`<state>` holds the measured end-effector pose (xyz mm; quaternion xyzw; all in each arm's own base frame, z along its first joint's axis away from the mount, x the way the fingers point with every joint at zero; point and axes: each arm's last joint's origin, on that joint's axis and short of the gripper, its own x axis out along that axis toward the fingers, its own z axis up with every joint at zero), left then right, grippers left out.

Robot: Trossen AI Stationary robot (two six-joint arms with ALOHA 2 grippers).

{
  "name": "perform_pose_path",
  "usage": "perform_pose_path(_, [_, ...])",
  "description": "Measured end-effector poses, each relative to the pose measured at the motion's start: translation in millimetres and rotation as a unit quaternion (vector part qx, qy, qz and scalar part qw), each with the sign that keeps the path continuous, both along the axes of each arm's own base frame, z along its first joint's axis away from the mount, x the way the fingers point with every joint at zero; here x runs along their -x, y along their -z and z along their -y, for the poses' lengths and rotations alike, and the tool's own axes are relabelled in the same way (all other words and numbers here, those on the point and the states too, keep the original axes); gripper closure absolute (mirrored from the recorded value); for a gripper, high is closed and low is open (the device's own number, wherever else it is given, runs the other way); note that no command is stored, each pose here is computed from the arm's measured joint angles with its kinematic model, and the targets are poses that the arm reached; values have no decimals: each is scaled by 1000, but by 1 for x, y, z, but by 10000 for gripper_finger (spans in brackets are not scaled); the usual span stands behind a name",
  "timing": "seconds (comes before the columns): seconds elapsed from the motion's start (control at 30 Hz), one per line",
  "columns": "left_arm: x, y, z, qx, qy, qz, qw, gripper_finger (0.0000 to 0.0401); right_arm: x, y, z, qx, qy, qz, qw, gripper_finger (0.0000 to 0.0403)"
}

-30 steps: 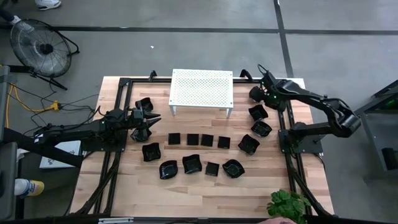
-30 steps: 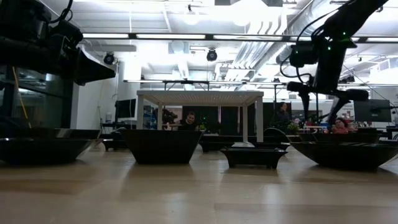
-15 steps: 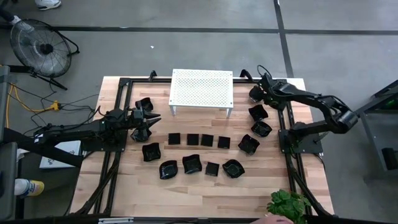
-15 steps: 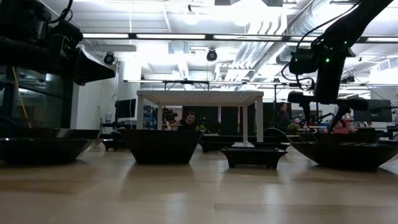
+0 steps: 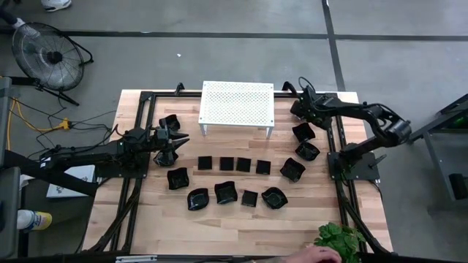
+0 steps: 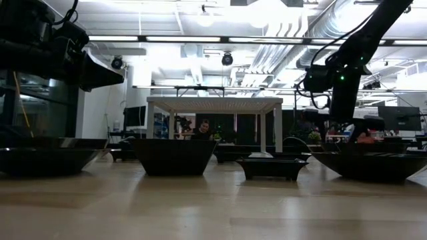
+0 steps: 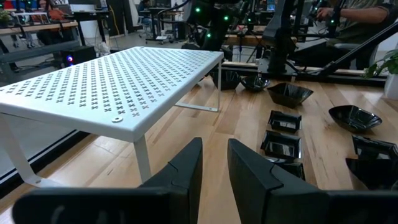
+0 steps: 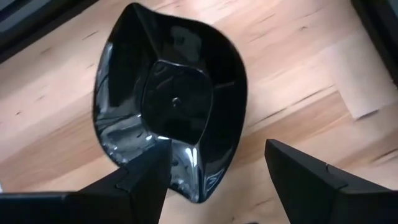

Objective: Pick & Place Mini shaped plates
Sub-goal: Put the leaf shaped plate on the shelf

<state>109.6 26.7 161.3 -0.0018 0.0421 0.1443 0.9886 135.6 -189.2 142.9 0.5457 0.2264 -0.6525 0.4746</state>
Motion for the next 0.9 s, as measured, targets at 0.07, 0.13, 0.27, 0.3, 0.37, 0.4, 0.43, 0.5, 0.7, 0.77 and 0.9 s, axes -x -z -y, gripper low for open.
perform_pose_path(0.07, [0, 0, 0, 0, 0, 0, 1000, 328, 2, 0, 1, -1, 4, -1, 1000, 151])
perform_pose_path(0.13, [0, 0, 0, 0, 0, 0, 1000, 328, 3, 0, 2, -2, 7, -2, 1000, 152])
perform_pose_path(0.27, [0, 0, 0, 0, 0, 0, 1000, 328, 5, 0, 3, -2, 11, -2, 1000, 162])
perform_pose_path(0.3, [0, 0, 0, 0, 0, 0, 1000, 328, 6, 0, 3, -2, 11, -3, 1000, 166])
perform_pose_path(0.37, [0, 0, 0, 0, 0, 0, 1000, 328, 7, 0, 4, -4, 13, -2, 1000, 177])
perform_pose_path(0.4, [0, 0, 0, 0, 0, 0, 1000, 328, 7, 0, 4, -4, 15, -1, 1000, 184])
perform_pose_path(0.43, [0, 0, 0, 0, 0, 0, 1000, 328, 8, 0, 5, -4, 16, -1, 1000, 190])
perform_pose_path(0.5, [0, 0, 0, 0, 0, 0, 1000, 328, 9, 0, 5, -5, 17, 0, 1000, 202])
perform_pose_path(0.7, [0, 0, 0, 0, 0, 0, 1000, 328, 9, 0, 5, -7, 17, 0, 1000, 231])
perform_pose_path(0.77, [0, 0, 0, 0, 0, 0, 1000, 328, 10, 1, 5, -8, 20, -1, 1000, 240])
perform_pose_path(0.9, [0, 0, 0, 0, 0, 0, 1000, 328, 10, 1, 6, -8, 20, 0, 1000, 258])
